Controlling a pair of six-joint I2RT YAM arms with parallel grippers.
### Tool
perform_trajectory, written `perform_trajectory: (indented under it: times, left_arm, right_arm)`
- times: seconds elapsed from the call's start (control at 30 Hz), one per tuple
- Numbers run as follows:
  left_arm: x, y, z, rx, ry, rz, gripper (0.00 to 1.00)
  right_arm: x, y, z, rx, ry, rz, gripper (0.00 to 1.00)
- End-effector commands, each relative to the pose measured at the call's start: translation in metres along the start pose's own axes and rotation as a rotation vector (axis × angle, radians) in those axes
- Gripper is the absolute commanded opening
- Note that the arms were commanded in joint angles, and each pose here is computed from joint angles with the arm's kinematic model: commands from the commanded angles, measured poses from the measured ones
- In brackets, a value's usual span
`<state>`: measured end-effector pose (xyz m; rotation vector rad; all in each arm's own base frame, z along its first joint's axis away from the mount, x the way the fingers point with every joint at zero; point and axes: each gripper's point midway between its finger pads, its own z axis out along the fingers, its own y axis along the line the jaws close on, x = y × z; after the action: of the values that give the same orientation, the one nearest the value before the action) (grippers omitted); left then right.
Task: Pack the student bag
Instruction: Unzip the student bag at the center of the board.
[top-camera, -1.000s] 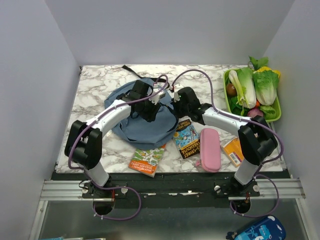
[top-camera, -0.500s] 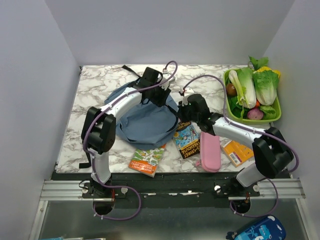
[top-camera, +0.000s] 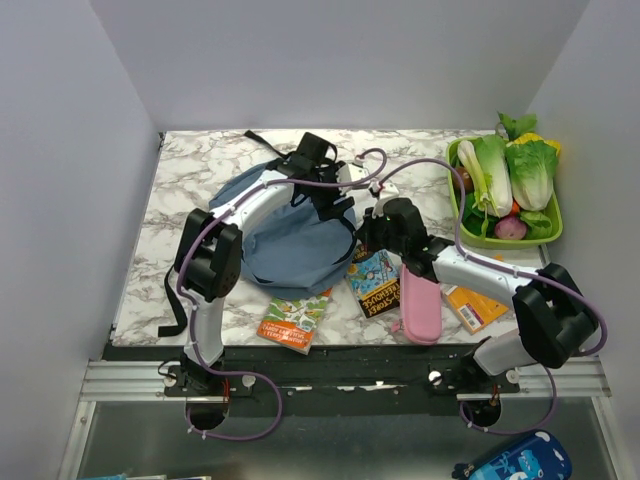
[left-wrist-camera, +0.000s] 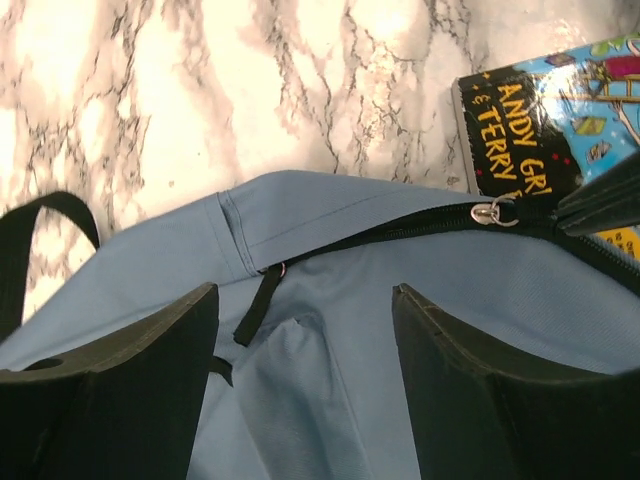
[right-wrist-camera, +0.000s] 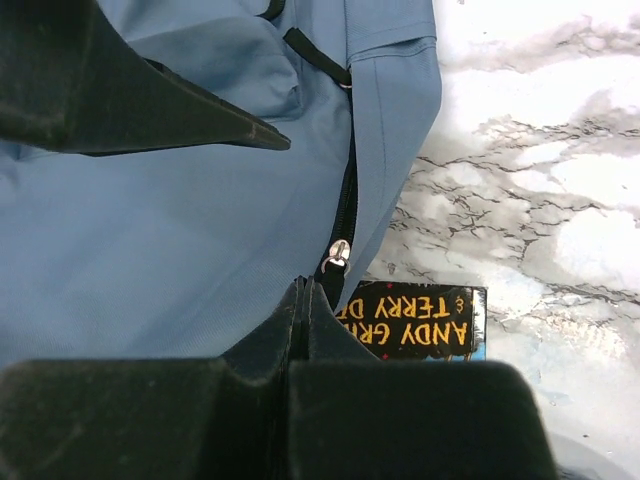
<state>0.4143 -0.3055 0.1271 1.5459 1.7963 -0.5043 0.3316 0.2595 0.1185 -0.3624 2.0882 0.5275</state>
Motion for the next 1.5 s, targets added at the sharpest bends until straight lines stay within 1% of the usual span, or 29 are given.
perform_trajectory:
  times: [0.0,0.03,0.07,0.2,0.33,0.37,0.4,0.43,0.47,0.53,0.57,0.63,0.7,0.73,0.77,0.87,1.03,1.1,1.13,1.17,1.2,1.23,1.27,1.33,1.37,1.4,1.43,1.47]
  left_arm:
    - [-0.004,-0.016,0.018,0.149,-0.04,0.194,0.78]
    - [0.0,-0.021,0.02,0.176,-0.025,0.195,0.78]
    - [-0.006,-0.021,0.022,0.185,-0.033,0.215,0.78]
    - [-0.007,-0.035,0.036,0.278,-0.059,0.253,0.8]
    - [-0.016,-0.037,0.044,0.325,-0.089,0.279,0.8]
    - [-0.021,-0.037,0.04,0.341,-0.099,0.304,0.81]
    - [-0.018,-0.041,0.043,0.37,-0.104,0.321,0.81]
    - [-0.02,-0.047,0.041,0.4,-0.118,0.342,0.81]
    - [-0.016,-0.051,0.041,0.422,-0.107,0.347,0.8]
    - [-0.018,-0.052,0.045,0.428,-0.104,0.364,0.78]
    - [-0.018,-0.052,0.046,0.433,-0.103,0.363,0.74]
    - [-0.017,-0.051,0.051,0.446,-0.098,0.371,0.72]
    - [-0.013,-0.054,0.053,0.478,-0.076,0.356,0.64]
    - [-0.01,-0.055,0.052,0.49,-0.069,0.374,0.58]
    - [-0.005,-0.058,0.051,0.506,-0.05,0.364,0.47]
    - [0.001,-0.057,0.051,0.508,-0.031,0.384,0.35]
    - [0.015,-0.061,0.045,0.538,0.011,0.422,0.31]
    - [0.02,-0.062,0.044,0.549,0.027,0.43,0.27]
    - [0.022,-0.06,0.044,0.548,0.03,0.425,0.24]
    - [0.022,-0.058,0.045,0.54,0.027,0.424,0.14]
    - [0.022,-0.056,0.046,0.526,0.034,0.389,0.05]
    - [0.02,-0.052,0.049,0.501,0.039,0.364,0.0]
    - [0.015,-0.04,0.056,0.446,0.035,0.355,0.0]
    - [0.009,-0.026,0.059,0.368,0.051,0.27,0.0]
    - [0.002,-0.001,0.066,0.264,0.04,0.276,0.0]
    - [-0.003,0.014,0.065,0.199,0.033,0.251,0.0]
    - [-0.008,0.026,0.063,0.139,0.02,0.162,0.0]
    - [-0.019,0.048,0.062,0.062,-0.028,0.155,0.0]
  right_arm:
    - [-0.019,0.003,-0.006,-0.008,-0.088,0.049,0.01]
    - [-0.019,0.004,-0.007,-0.013,-0.091,0.057,0.01]
    - [-0.021,0.004,-0.008,-0.014,-0.099,0.061,0.01]
    - [-0.028,0.009,-0.015,-0.044,-0.146,0.067,0.01]
    - [-0.028,0.009,-0.016,-0.049,-0.154,0.067,0.01]
    - [-0.027,0.009,-0.016,-0.049,-0.154,0.067,0.01]
    - [-0.027,0.009,-0.015,-0.049,-0.152,0.068,0.01]
    - [-0.027,0.009,-0.015,-0.047,-0.153,0.067,0.01]
    - [-0.027,0.008,-0.015,-0.047,-0.153,0.066,0.01]
    - [-0.027,0.009,-0.015,-0.048,-0.154,0.065,0.01]
    - [-0.028,0.009,-0.015,-0.05,-0.157,0.067,0.01]
    - [-0.028,0.01,-0.014,-0.051,-0.16,0.066,0.01]
    - [-0.032,0.01,-0.015,-0.052,-0.172,0.069,0.01]
    - [-0.033,0.01,-0.015,-0.052,-0.176,0.069,0.01]
    - [-0.033,0.01,-0.015,-0.051,-0.177,0.07,0.01]
    - [-0.035,0.011,-0.014,-0.054,-0.183,0.073,0.01]
    - [-0.036,0.012,-0.013,-0.06,-0.188,0.076,0.01]
    - [-0.037,0.012,-0.014,-0.06,-0.189,0.076,0.01]
    - [-0.037,0.012,-0.015,-0.06,-0.19,0.076,0.01]
    - [-0.037,0.012,-0.015,-0.061,-0.19,0.077,0.01]
    - [-0.038,0.012,-0.015,-0.061,-0.192,0.074,0.01]
    - [-0.038,0.012,-0.016,-0.06,-0.194,0.075,0.01]
    - [-0.038,0.012,-0.016,-0.06,-0.194,0.076,0.01]
    - [-0.039,0.011,-0.016,-0.056,-0.197,0.071,0.01]
    - [-0.04,0.011,-0.017,-0.054,-0.197,0.069,0.01]
    - [-0.04,0.01,-0.017,-0.049,-0.199,0.068,0.01]
    - [-0.04,0.009,-0.017,-0.044,-0.196,0.067,0.01]
    - [-0.041,0.009,-0.018,-0.041,-0.198,0.064,0.01]
